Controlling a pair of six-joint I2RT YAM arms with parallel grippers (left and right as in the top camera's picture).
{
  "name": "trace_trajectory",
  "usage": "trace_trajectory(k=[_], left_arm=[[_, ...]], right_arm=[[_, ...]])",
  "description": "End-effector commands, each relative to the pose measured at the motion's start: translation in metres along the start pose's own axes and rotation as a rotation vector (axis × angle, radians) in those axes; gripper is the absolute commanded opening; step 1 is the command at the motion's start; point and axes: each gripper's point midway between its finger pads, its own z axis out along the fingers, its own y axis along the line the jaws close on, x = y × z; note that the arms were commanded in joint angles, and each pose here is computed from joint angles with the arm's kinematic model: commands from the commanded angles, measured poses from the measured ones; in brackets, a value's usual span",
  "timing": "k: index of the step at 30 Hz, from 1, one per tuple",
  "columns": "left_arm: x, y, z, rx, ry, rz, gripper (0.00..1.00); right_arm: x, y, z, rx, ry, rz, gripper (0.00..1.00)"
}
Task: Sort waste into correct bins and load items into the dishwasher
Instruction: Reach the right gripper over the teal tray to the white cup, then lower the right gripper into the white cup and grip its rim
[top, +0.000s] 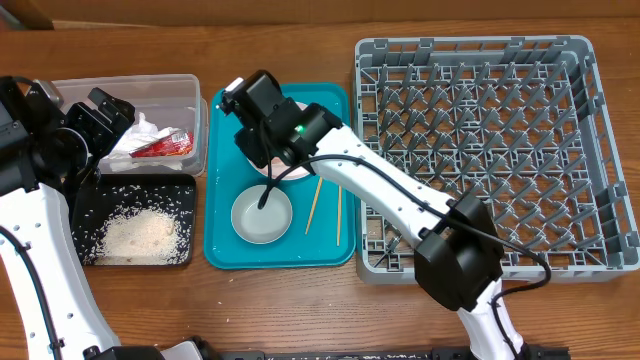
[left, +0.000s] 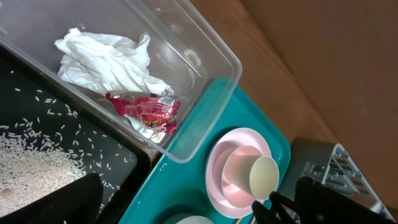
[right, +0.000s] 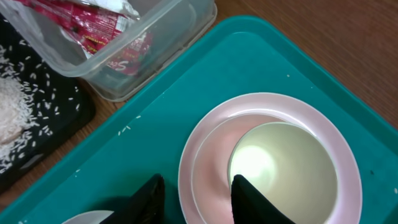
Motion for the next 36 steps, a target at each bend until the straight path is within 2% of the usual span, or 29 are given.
trace_trajectory(k=[1,9,17,22,28,36], left_arm=[[-0.005,-0.008,-0.007,0.015,-0.021,0.007,1.00],[-0.005,-0.008,-0.007,0.015,-0.020,0.006,1.00],[-0.005,-0.008,-0.007,0.015,-0.021,0.007,1.00],[-0.005,-0.008,-0.007,0.015,-0.021,0.007,1.00],[-0.005,-0.008,-0.007,0.015,-0.021,0.007,1.00],[-0.005,-0.008,-0.007,0.015,-0.021,0.007,1.00]], right_arm=[[0.006,-0.005,0.021,0.022,0.017,-0.007,0.34],[0.023,-0.015,0.048,0.076,0.061,-0.008,0.28],[0.022,-0.019,0.047,0.100,0.059,-0.009,0.27],[0.004,-0.009,0.026,0.091,0.016,-0.020,0.27],[-0.032,0.002,-0.014,0.080,-0.098,-0.029,0.20],[-0.021,-0.020,-0.004,0.104,-0.068,-0.002,0.20]])
